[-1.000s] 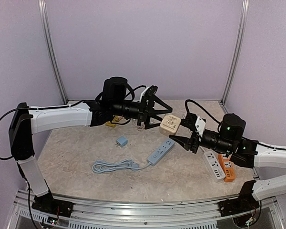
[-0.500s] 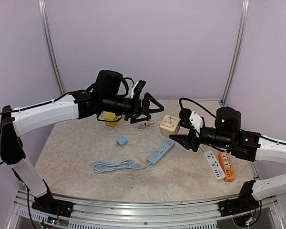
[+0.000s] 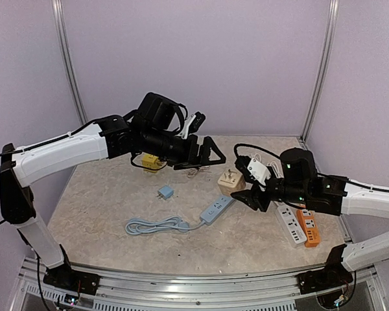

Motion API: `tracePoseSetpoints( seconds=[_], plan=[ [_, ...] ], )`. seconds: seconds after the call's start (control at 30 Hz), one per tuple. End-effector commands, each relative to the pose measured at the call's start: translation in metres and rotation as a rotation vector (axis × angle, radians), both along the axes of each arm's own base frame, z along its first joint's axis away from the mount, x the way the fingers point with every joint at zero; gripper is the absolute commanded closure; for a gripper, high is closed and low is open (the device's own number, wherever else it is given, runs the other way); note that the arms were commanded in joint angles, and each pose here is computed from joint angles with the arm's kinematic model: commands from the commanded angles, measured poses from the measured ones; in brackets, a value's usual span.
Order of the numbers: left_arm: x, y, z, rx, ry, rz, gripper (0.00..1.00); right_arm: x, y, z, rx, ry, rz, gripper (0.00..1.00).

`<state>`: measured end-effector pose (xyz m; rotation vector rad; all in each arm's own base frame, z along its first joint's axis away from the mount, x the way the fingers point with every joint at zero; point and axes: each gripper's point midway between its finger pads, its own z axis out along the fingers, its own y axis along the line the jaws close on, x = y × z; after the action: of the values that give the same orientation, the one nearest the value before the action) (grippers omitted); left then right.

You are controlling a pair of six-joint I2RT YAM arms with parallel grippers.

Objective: Insert the plug
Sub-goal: Pass from the right arm to the left

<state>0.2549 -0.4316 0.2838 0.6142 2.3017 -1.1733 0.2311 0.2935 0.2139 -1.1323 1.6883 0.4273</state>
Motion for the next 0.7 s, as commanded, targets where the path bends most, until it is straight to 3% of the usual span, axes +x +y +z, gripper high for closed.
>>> tracePoseSetpoints(
  seconds=[0.0,0.23,0.67],
  plan=[
    [-0.004,-0.013,-0.013,0.028,0.014,-0.037,0.01,0.005,0.004,0.011,0.017,-0.005,-0.020,1.00],
    [-0.009,-0.025,-0.035,0.089,0.039,-0.051,0.01,0.005,0.005,0.013,0.026,-0.005,-0.020,1.00],
    [-0.016,-0.041,-0.046,0.083,0.076,-0.084,0.01,0.006,0.009,0.012,0.025,0.002,-0.013,1.00]
  ],
)
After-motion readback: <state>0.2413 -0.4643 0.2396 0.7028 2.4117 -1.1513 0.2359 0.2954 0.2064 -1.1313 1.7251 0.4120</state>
